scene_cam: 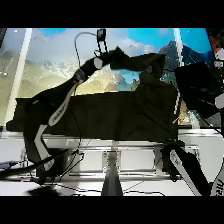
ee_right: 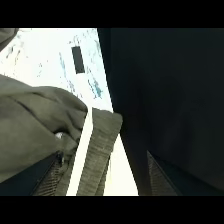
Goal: Fold the clothes and pants, and hang the long-sleeved shirts on hangers.
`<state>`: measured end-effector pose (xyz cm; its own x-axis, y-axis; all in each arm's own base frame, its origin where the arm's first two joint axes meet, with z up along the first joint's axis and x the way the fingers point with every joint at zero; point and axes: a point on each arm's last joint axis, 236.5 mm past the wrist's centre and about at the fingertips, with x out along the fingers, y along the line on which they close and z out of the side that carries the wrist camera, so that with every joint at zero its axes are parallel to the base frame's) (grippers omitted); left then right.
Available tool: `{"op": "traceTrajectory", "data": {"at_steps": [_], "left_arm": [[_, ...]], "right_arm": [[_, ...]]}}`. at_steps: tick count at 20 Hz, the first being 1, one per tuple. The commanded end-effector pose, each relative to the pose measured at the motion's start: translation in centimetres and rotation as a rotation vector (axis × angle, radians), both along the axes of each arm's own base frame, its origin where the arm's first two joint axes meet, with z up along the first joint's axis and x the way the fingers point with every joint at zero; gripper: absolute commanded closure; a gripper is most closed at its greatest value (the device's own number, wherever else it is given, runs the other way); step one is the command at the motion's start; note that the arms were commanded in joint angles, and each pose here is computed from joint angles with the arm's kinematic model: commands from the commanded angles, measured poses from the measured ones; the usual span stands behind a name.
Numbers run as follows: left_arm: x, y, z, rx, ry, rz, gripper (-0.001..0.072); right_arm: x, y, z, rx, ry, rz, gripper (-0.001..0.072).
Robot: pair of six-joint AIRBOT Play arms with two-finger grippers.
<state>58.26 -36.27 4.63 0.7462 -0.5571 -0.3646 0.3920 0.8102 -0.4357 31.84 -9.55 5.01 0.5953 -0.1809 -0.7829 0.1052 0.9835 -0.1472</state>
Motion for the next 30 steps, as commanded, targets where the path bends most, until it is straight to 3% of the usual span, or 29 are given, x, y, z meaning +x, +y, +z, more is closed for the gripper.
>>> {"op": "traceTrajectory", "data": {"at_steps": [1,5,7,11,15,19,21,22,23,24,25,30], "left_arm": [[1.1,4.8,10.7,0.106,-0.261,0.037,0.0694],[-0.3,15.1,25.9,0.186,-0.54,0.18,0.0694],[-2.6,21.2,32.9,0.183,-0.648,0.284,0.0693],[-7.8,31.1,39.6,0.231,-0.684,0.431,0.0694],[-10.0,40.0,35.1,0.417,-0.435,0.523,0.0694],[-11.4,47.6,25.6,0.53,-0.054,0.571,0.0693],[-11.8,50.2,21.5,0.546,0.094,0.58,0.0692],[-11.9,51.1,19.6,0.543,0.155,0.579,0.0692],[-11.8,51.7,18.1,0.541,0.2,0.576,0.0693],[-11.7,52.0,16.9,0.539,0.236,0.57,0.0692],[-11.5,52.1,15.7,0.536,0.267,0.561,0.0692],[-10.0,51.0,12.2,0.534,0.334,0.506,0.0692]], "right_arm": [[0.8,-0.2,0.7,-0.011,-0.043,-0.001,0.0108],[1.2,-0.4,1.1,-0.02,-0.065,-0.001,0.0115],[1.4,-1.3,1.4,-0.044,-0.084,-0.027,0.0165],[0.4,-5.2,-0.4,0.012,-0.055,-0.199,0.0164],[-1.8,-5.9,-5.7,0.197,0.106,-0.294,0.0222],[-2.3,1.4,-10.1,0.492,0.283,-0.082,0.0222],[-2.0,3.3,-11.2,0.578,0.312,-0.026,0.0221],[-1.8,3.5,-11.7,0.604,0.317,-0.037,0.0206],[-1.3,3.4,-12.3,0.618,0.314,-0.062,0.0069],[-1.0,2.9,-12.9,0.621,0.314,-0.092,0.0007],[-0.8,2.6,-13.3,0.624,0.325,-0.115,0.0044],[1.5,1.5,-14.1,0.667,0.32,-0.174,0.0046]]}}
